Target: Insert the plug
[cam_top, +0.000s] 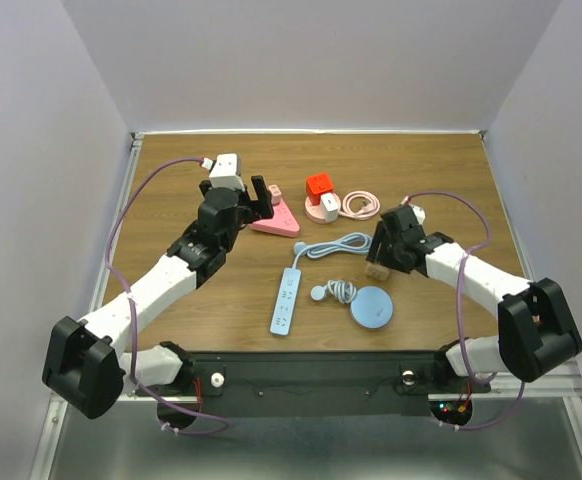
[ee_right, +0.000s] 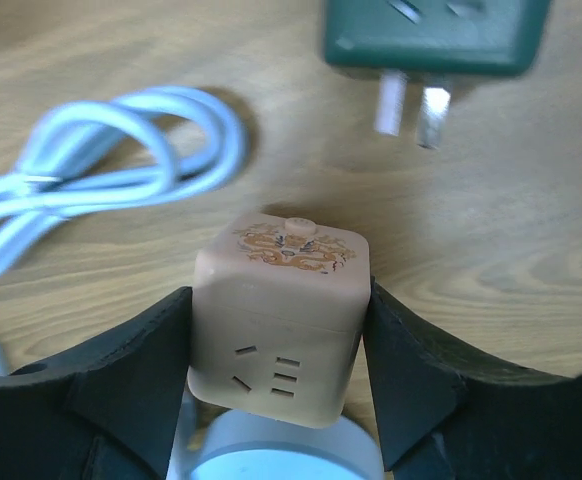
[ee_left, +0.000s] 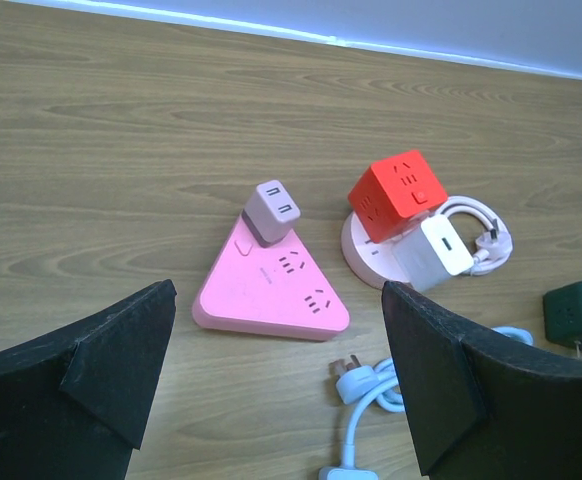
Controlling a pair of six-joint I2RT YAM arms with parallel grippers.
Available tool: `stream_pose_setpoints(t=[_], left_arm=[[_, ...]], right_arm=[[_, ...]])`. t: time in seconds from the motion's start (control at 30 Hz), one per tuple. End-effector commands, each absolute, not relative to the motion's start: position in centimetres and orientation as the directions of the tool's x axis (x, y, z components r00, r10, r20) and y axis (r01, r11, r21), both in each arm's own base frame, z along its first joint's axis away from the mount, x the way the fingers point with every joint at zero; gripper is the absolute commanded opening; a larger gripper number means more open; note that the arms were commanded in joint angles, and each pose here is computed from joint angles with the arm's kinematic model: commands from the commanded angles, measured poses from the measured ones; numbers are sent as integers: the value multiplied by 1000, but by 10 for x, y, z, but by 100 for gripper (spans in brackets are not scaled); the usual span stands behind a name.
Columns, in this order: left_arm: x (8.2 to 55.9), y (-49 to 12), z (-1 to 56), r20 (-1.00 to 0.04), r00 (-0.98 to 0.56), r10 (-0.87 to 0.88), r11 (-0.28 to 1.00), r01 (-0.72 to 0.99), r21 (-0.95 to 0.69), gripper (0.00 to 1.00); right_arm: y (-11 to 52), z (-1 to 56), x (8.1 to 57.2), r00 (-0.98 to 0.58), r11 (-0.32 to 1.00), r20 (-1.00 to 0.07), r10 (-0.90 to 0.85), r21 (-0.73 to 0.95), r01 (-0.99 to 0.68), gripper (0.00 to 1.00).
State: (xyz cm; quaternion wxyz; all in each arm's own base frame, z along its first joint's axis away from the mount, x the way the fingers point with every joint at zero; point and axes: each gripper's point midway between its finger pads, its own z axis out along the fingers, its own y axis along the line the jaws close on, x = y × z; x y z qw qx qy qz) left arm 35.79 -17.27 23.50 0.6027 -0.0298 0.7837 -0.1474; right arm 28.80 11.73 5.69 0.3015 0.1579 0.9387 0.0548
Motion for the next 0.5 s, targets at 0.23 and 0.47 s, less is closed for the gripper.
stream_pose_setpoints(t=[0.23, 0.47], left_arm=[[326, -236, 285, -940, -216, -263, 793, 507, -338, 95], [302, -271, 283, -936, -261, -235, 650, 674, -351, 95]], right_arm=[[178, 177, 346, -622, 888, -698, 356, 459, -6, 0], [216, 220, 351, -589, 773, -699, 405, 606, -187, 0]])
